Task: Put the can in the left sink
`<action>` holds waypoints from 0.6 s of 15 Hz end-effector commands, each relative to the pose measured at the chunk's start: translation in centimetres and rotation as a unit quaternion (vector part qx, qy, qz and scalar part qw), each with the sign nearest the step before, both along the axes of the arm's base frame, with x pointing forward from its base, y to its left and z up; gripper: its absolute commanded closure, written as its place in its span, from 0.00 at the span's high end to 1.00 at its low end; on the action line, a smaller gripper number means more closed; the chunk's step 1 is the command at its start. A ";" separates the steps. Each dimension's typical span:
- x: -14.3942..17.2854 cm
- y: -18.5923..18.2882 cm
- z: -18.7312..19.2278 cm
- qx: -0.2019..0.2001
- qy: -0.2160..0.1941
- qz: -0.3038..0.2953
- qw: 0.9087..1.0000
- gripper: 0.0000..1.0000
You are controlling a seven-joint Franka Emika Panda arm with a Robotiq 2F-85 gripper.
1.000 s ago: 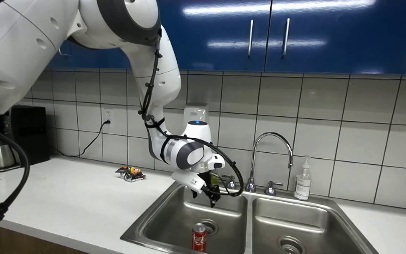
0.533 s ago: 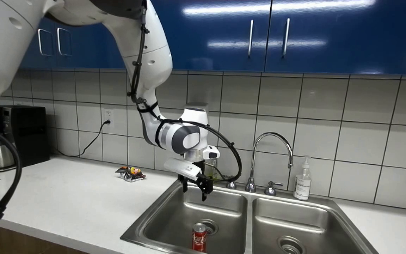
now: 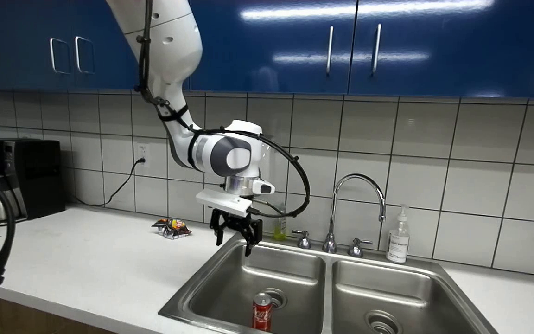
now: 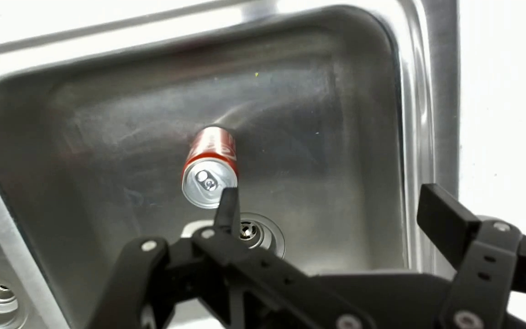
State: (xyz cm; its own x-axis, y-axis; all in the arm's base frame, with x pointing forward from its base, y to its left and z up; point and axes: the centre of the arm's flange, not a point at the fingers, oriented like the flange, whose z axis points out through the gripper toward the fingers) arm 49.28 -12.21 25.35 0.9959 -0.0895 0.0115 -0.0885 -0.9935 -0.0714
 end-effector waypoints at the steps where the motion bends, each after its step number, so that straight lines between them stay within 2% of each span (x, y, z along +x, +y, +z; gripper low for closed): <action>1: -4.1 0.9 3.0 0.005 0.014 0.023 1.000 1.00; 9: -10.5 0.8 6.2 0.022 0.032 0.023 0.999 1.00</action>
